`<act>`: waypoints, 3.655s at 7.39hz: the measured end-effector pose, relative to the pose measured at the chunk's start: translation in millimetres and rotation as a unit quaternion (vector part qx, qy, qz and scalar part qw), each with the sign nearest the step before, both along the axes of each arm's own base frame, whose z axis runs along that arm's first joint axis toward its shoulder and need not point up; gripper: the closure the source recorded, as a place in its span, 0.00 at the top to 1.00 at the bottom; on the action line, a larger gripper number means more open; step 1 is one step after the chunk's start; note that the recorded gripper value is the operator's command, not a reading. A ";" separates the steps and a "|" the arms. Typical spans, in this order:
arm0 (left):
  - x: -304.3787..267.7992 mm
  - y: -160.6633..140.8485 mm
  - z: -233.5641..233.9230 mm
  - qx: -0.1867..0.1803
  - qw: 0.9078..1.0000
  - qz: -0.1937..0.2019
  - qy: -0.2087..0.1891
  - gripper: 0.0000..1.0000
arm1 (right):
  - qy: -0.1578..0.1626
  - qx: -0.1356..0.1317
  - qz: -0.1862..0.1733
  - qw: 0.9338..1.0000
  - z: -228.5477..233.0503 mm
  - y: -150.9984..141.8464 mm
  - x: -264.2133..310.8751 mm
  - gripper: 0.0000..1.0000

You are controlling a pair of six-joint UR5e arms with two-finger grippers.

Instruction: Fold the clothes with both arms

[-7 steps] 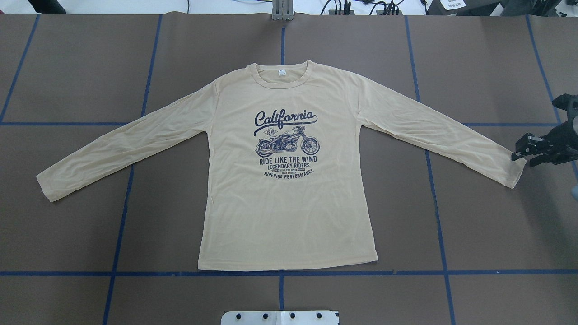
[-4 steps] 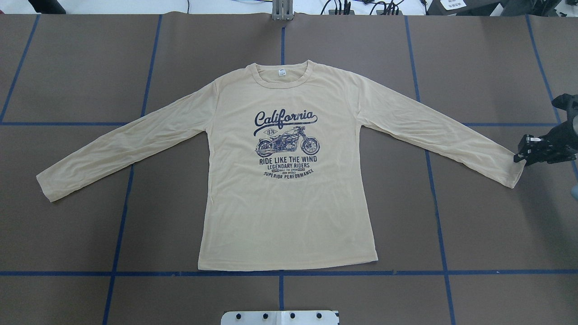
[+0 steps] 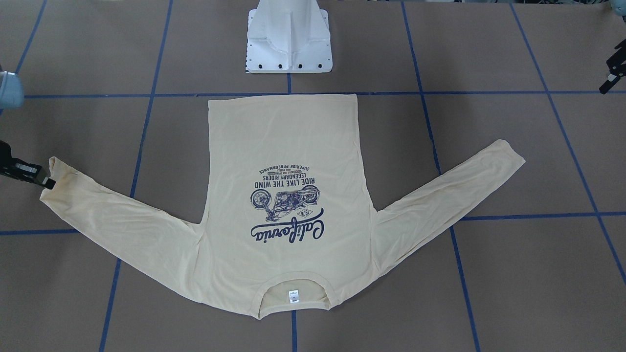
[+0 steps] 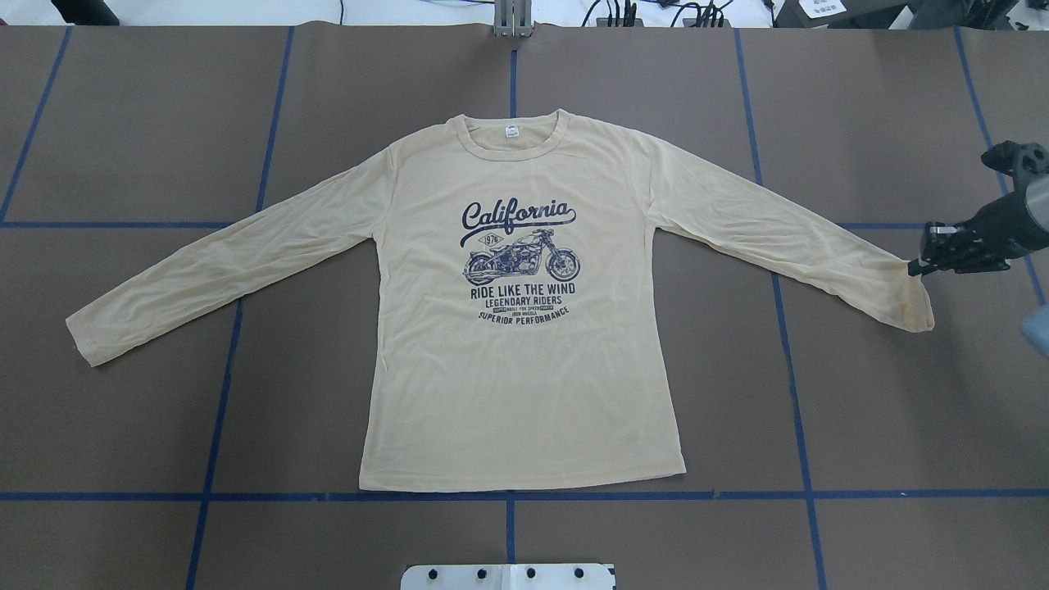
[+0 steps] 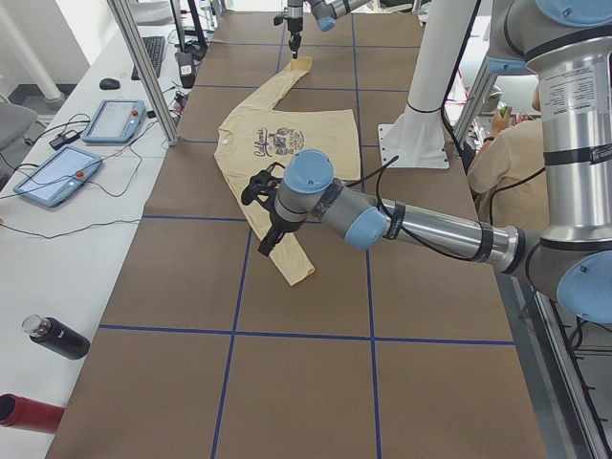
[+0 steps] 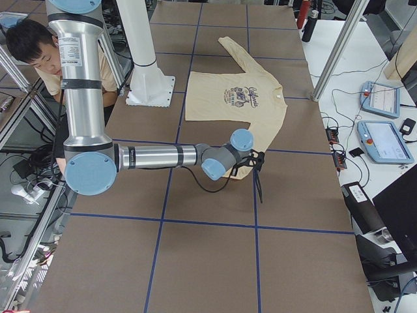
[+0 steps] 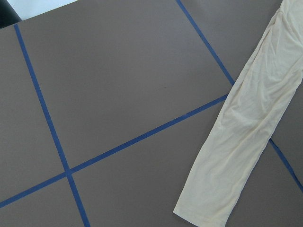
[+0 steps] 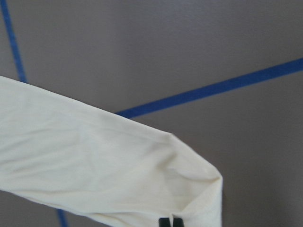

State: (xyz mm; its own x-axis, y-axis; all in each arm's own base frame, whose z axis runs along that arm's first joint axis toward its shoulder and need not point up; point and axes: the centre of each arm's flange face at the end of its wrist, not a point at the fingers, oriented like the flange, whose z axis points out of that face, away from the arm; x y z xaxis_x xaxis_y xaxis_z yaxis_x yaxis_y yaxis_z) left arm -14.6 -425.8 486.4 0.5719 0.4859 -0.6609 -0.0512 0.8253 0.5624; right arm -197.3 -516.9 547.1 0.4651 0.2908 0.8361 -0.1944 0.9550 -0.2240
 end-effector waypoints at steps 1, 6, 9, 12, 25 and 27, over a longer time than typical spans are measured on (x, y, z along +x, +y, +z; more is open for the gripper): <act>0.9 -0.5 -4.0 0.008 1.000 0.004 0.007 1.00 | -0.026 -0.013 0.020 0.999 -58.3 -22.0 -30.8 0.00; 2.2 -5.1 -9.9 0.022 1.000 0.006 0.009 1.00 | -0.016 0.014 0.124 0.992 -358.3 -62.9 -291.3 0.00; 3.9 -10.7 -16.0 0.014 1.000 -0.003 0.015 1.00 | -0.004 0.049 0.146 0.988 -461.4 -51.3 -400.6 0.00; 49.1 -32.7 -14.4 -0.063 0.997 -0.018 0.032 1.00 | -0.008 0.076 0.145 0.986 -505.5 -15.0 -463.6 1.00; 199.3 -32.5 155.1 -0.192 0.981 0.011 -0.022 0.57 | -0.002 0.079 0.161 0.984 -483.0 -14.3 -460.7 1.00; 212.7 -31.5 163.1 -0.199 0.979 0.021 -0.027 0.55 | -0.002 0.079 0.160 0.984 -480.2 -12.7 -460.4 1.00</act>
